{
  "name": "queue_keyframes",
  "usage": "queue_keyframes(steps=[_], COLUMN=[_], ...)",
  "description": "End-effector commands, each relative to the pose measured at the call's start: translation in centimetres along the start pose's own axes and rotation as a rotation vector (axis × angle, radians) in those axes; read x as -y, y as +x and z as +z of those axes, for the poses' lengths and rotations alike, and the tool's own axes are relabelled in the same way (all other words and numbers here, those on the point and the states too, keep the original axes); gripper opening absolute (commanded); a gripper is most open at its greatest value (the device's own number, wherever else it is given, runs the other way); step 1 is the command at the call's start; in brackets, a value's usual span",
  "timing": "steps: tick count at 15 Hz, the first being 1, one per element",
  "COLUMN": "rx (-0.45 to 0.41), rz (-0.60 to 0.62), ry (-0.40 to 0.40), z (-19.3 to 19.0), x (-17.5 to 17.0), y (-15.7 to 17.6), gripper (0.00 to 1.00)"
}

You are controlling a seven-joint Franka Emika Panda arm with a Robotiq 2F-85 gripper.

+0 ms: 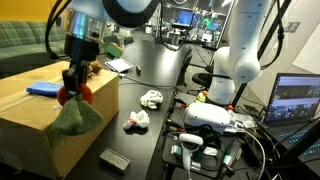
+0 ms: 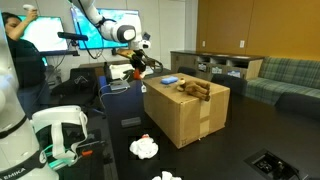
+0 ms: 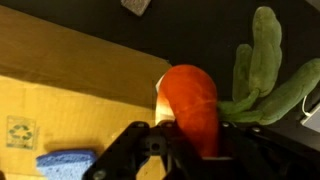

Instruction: Pick up all the objects on the table and put them on the box then pick up the objects on the box and put them on the table

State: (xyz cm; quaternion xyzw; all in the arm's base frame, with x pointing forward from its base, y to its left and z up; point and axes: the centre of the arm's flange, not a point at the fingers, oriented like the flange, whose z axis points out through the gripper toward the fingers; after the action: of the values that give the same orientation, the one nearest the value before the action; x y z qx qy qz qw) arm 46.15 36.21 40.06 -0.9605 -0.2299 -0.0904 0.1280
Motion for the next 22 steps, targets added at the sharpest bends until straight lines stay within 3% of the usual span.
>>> queue_keyframes(steps=[1,5,10,17,22], rx=[-0.091,-0.214,-0.322,-0.331,-0.338], rz=[0.068,0.148,0.229,0.318,0.403], ry=[-0.008,-0.011,-0.024,-0.108,-0.163], z=[-4.6,-7.1,-5.5,1.7,5.4], x=[-1.2,-1.8,-1.5,-2.4,-5.7], y=[0.7,2.5,5.2,8.2,9.9], gripper=[0.04,0.04,0.04,0.04,0.04])
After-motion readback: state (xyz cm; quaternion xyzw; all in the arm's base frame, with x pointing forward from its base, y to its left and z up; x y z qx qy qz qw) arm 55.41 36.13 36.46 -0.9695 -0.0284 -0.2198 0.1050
